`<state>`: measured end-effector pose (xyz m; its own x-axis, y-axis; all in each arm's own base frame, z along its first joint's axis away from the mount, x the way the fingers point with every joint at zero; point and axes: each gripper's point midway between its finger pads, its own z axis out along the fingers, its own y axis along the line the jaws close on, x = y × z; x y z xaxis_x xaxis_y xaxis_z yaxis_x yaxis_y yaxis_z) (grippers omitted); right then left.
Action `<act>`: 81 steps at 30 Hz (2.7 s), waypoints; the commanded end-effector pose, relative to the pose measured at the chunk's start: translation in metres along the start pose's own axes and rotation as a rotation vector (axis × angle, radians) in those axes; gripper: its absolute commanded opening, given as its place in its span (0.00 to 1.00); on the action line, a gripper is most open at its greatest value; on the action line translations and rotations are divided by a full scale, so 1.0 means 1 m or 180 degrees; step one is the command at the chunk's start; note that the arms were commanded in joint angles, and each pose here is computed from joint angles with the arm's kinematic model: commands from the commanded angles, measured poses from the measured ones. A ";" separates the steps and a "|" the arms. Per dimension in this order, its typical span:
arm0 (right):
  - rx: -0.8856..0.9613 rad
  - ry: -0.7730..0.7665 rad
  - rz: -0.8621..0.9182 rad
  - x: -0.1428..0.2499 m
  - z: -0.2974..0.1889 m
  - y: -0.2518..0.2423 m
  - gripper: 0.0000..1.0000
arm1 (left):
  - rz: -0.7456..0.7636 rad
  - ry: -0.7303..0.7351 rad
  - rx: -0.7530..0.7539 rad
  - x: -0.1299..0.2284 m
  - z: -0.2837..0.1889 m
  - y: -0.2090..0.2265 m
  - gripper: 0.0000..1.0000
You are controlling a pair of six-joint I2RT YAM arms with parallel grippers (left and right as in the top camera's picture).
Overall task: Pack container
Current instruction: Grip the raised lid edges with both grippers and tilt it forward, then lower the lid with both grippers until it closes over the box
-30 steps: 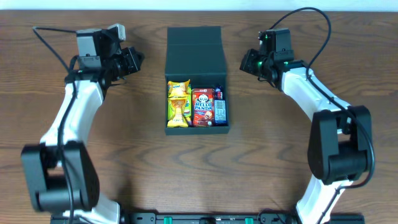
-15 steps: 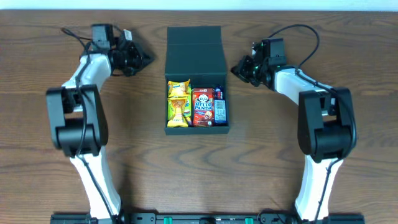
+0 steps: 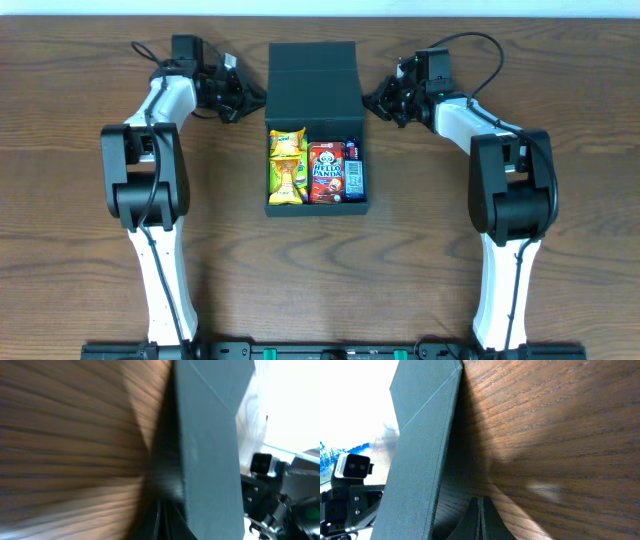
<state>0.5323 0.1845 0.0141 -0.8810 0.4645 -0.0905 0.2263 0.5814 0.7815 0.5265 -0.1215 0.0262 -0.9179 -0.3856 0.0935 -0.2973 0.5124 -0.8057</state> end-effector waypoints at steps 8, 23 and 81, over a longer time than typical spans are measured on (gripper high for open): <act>-0.0629 0.0181 -0.0343 0.004 0.000 0.043 0.01 | 0.0372 0.0167 0.0440 0.005 0.002 -0.030 0.06; -0.1509 0.0252 -0.1008 -0.011 -0.049 0.089 0.02 | 0.1227 0.0032 0.0784 0.013 -0.042 -0.101 0.06; 0.0675 -0.0101 -0.1460 0.022 -0.140 0.065 0.02 | 0.1676 0.0292 -0.1301 0.109 -0.149 -0.058 0.06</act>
<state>0.4619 0.1735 0.1473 -0.9327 0.1235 -0.3389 -0.1556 0.7099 0.6869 0.4039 -0.0835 0.1643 -0.9857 0.0437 -0.1629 0.1207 0.8577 -0.4999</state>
